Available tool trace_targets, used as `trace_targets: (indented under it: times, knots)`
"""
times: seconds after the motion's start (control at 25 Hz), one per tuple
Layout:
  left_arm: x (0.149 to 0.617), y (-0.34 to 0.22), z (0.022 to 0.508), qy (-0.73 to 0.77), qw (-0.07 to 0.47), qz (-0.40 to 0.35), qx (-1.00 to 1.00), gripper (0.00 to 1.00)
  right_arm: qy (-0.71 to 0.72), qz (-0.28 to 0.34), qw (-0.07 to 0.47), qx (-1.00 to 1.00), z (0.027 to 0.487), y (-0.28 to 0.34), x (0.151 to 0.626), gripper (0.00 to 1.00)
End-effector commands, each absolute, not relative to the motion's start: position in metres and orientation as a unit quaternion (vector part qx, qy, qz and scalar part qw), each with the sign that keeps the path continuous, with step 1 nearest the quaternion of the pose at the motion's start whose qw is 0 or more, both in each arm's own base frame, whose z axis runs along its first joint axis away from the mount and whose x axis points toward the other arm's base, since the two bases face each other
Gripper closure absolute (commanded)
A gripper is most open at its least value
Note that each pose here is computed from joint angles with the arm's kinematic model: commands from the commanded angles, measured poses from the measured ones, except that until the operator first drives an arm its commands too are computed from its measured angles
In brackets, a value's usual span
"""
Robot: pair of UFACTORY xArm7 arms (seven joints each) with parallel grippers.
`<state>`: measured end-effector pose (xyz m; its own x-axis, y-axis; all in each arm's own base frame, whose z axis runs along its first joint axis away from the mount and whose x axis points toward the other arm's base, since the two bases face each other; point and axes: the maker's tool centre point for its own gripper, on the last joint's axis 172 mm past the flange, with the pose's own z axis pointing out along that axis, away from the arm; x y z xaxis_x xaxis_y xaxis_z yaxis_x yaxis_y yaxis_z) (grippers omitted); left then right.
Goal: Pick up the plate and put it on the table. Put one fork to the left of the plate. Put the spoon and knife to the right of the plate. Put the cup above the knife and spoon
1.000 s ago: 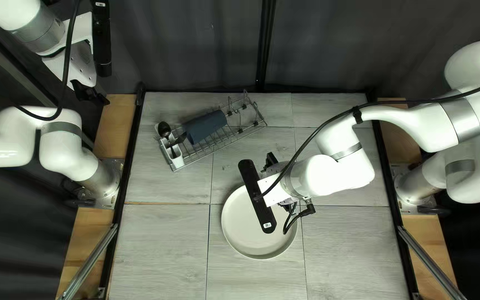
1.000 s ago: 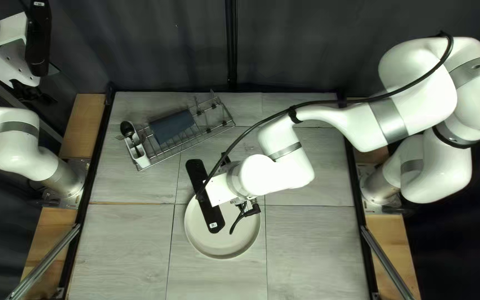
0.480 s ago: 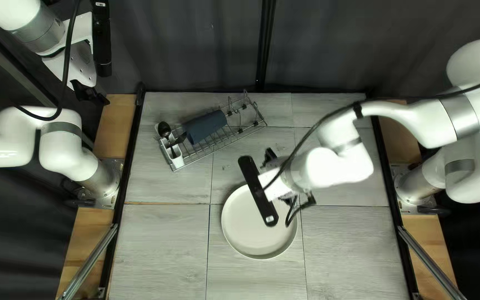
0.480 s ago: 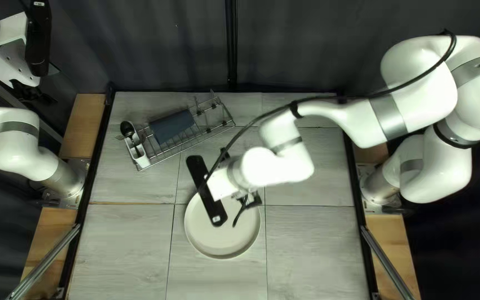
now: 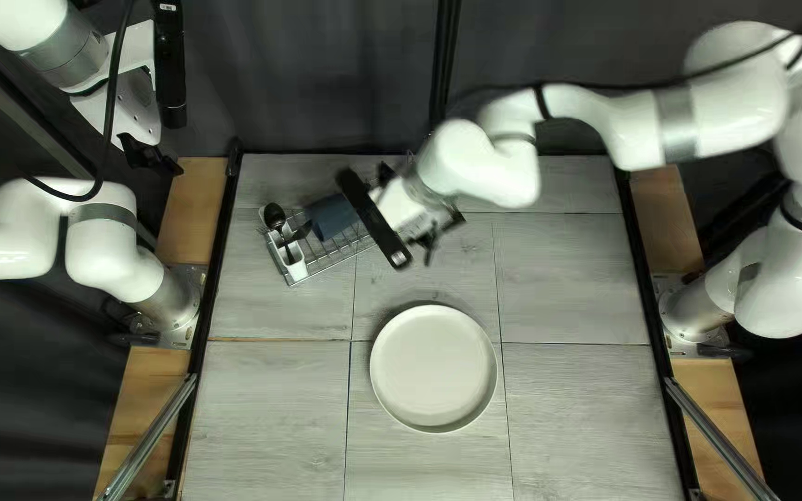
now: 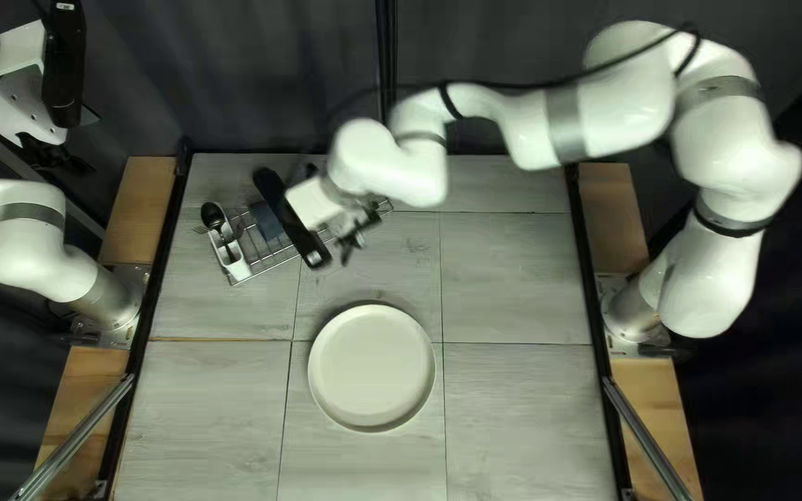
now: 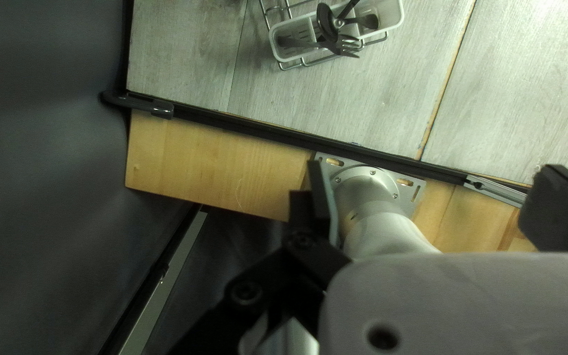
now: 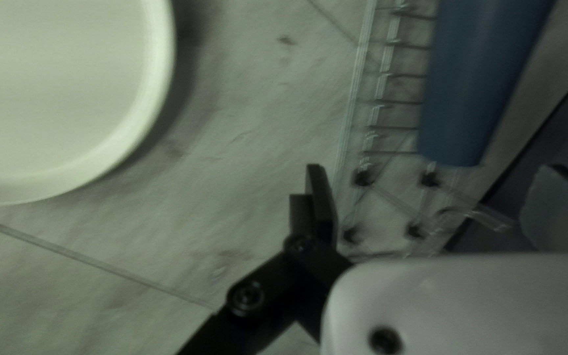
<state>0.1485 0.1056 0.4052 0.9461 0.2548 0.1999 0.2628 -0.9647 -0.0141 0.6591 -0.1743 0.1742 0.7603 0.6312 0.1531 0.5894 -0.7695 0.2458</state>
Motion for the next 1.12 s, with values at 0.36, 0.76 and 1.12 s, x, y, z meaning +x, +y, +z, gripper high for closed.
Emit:
trace_targets:
  times: [0.36,0.76,1.12]
  knots:
    - [0.148,0.106,0.405,-0.131,0.02,-0.099,-0.986,0.0,0.319,0.114,0.067,0.938,0.116,-0.205,0.687,0.0]
    - [0.148,0.106,0.405,-0.131,0.02,-0.099,-0.986,0.0,0.319,0.11,0.059,0.94,0.08,-0.209,0.703,0.0]
    - [0.148,0.106,0.405,-0.131,0.02,-0.099,-0.986,0.0,0.32,0.101,0.059,0.94,0.06,-0.213,0.711,0.0]
